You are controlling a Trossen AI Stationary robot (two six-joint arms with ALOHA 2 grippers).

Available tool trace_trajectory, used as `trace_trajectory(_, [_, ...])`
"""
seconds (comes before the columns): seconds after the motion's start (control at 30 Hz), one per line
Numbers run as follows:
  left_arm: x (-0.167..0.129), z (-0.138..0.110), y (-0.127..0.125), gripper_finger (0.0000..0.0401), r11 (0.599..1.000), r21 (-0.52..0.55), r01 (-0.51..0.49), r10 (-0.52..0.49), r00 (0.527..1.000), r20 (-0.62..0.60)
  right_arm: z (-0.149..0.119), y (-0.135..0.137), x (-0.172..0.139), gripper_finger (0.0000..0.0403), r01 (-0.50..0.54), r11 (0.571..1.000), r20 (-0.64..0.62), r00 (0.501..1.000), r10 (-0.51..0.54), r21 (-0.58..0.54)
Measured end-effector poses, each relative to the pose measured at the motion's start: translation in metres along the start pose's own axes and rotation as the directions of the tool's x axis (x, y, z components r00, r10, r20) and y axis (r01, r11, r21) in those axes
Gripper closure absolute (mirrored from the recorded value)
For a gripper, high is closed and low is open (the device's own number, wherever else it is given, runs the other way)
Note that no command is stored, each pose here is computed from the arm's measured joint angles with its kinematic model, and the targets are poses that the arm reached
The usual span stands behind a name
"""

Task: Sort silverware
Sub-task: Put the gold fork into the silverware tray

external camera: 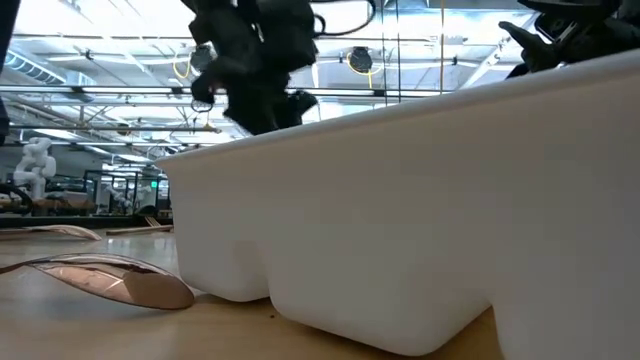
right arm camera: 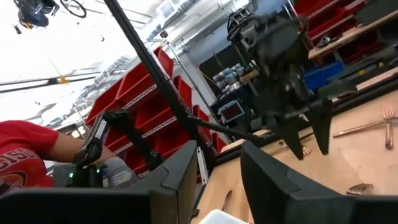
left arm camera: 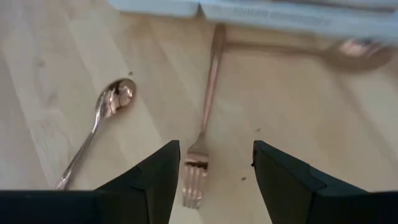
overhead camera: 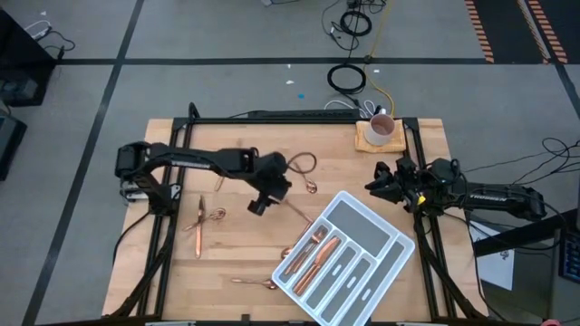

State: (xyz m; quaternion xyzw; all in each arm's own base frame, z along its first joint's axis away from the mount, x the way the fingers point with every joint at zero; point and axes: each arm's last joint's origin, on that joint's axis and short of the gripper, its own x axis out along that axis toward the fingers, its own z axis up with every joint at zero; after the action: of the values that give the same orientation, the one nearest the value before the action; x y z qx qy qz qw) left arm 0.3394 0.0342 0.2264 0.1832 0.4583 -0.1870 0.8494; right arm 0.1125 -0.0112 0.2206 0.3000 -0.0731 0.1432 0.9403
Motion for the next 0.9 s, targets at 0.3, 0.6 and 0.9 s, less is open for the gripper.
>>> trace_trajectory(0.3, [0.052,-0.005,0.004,0.0193,0.997,0.068,-0.023,0.028,0.996,-0.081,-0.003,-0.002,0.0,0.029,0.021,1.0,-0.028,0.999,-0.021,0.016])
trace_trajectory(0.6, [0.076,-0.014,0.0,0.0194,0.998,0.064,-0.021,0.033,0.983,-0.181,-0.003,-0.002,0.0,0.0291,0.001,1.0,-0.045,0.999,0.0,0.016])
trace_trajectory(0.9, [0.081,-0.011,-0.006,0.0194,0.996,0.065,-0.061,0.073,0.975,-0.211,-0.006,-0.003,0.0,0.0291,0.009,0.999,-0.078,0.997,-0.007,0.031])
